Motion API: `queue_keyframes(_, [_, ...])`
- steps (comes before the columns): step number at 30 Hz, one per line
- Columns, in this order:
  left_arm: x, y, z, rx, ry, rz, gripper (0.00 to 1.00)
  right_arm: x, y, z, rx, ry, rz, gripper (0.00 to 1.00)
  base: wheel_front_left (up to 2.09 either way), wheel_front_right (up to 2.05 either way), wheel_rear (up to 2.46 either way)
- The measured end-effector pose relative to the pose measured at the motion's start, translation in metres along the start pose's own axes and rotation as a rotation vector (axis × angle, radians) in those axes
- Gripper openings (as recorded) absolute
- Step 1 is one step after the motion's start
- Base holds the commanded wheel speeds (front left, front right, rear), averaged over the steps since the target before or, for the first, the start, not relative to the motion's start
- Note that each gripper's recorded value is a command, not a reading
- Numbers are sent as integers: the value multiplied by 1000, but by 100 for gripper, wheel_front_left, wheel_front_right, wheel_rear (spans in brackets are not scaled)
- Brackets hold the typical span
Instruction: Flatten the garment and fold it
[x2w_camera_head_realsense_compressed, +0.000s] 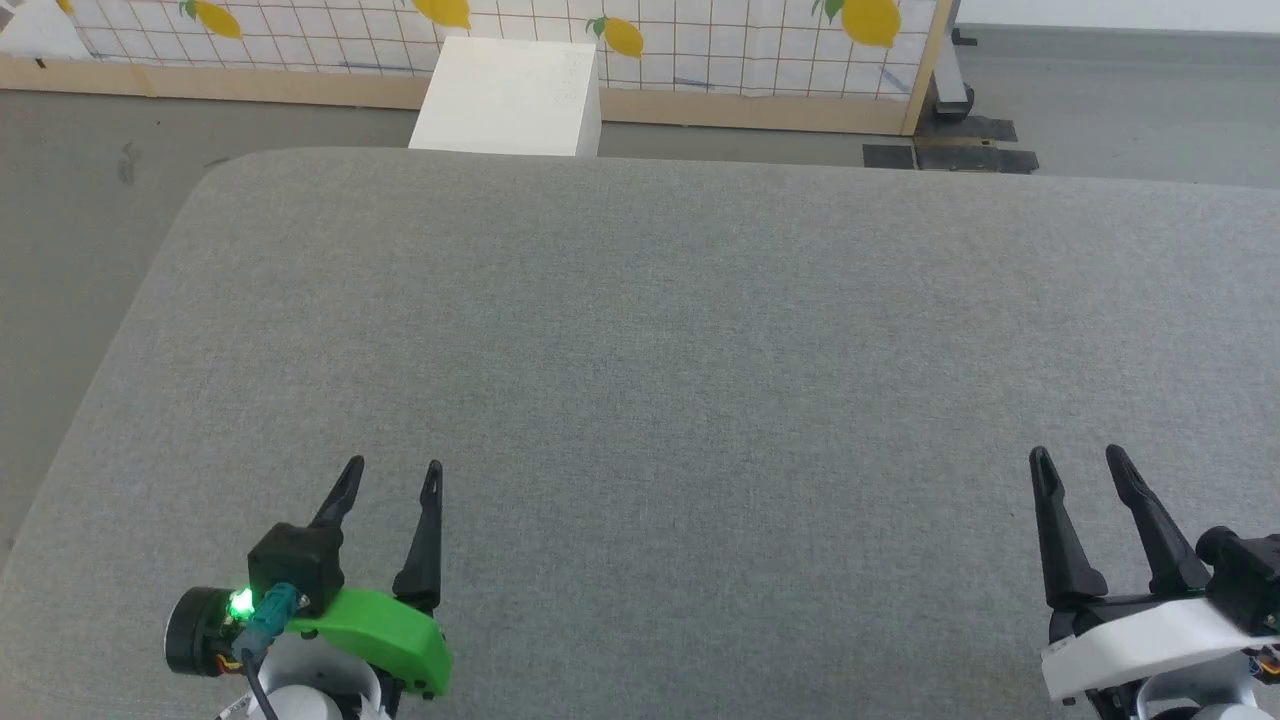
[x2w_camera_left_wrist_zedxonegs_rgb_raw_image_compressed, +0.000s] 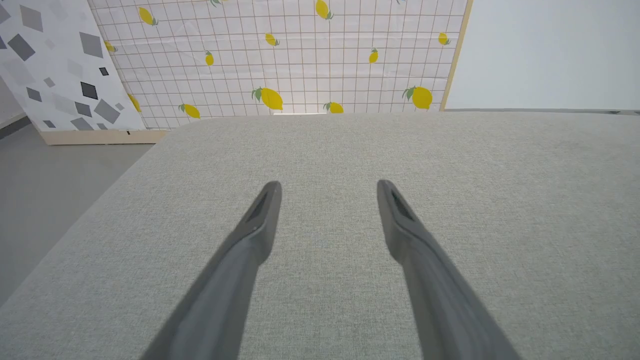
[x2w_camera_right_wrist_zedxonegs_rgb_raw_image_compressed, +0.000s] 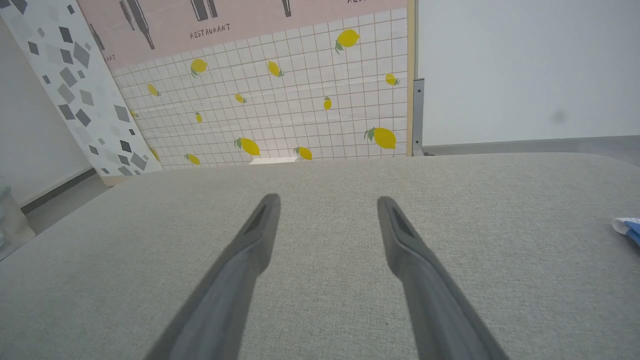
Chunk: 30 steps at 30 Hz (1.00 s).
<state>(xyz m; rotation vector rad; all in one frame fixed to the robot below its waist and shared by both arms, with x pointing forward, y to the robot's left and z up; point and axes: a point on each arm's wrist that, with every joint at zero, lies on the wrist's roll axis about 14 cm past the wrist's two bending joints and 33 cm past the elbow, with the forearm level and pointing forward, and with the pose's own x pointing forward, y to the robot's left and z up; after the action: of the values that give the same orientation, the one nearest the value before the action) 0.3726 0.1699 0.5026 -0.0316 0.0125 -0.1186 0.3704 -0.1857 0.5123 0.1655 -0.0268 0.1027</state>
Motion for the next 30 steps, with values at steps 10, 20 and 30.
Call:
queue_keyframes(10, [1, -4, 0, 6, -1, -15, 100, -2, 0, 0, 3, -3, -12, 100, 0, 0, 0])
queue_keyframes(20, [1, -6, 1, 3, -4, -19, 0, -4, -1, 0, 4, -4, -17, 0, 0, 0, 0])
queue_keyframes(30, [3, -5, 5, -3, -13, -11, 0, -4, 0, 0, -12, 3, -15, 0, 0, 0, 0])
